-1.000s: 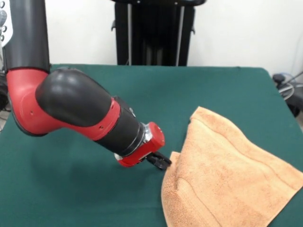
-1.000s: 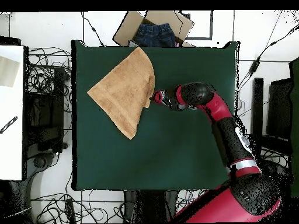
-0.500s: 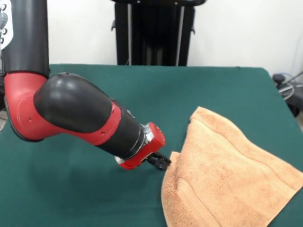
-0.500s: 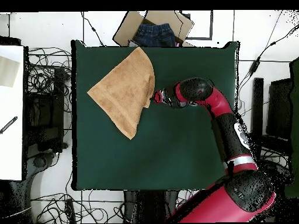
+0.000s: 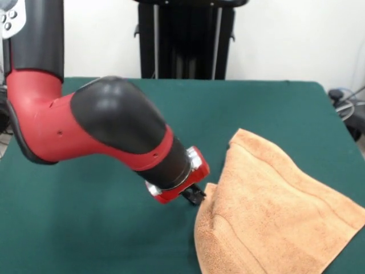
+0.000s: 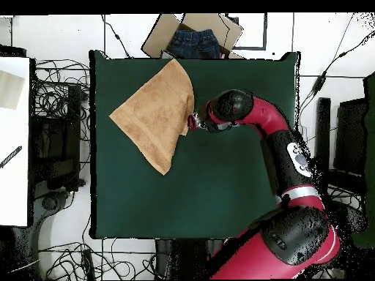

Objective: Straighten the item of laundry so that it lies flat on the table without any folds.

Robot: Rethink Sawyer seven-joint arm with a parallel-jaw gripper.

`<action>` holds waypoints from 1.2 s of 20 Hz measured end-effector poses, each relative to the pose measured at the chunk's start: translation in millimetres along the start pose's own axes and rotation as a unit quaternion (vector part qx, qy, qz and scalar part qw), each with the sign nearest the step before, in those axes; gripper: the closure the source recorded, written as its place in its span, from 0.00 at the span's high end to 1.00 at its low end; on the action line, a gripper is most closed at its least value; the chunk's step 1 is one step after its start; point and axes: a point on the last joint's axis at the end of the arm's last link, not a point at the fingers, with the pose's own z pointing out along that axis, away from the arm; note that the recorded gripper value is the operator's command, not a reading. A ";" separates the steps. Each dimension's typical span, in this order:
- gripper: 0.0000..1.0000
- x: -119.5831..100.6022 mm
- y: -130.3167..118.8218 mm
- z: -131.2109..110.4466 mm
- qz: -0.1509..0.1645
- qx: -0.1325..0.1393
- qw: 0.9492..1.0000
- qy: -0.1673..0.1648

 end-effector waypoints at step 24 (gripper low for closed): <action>0.00 33.2 21.5 -70.5 0.062 0.186 0.980 -0.020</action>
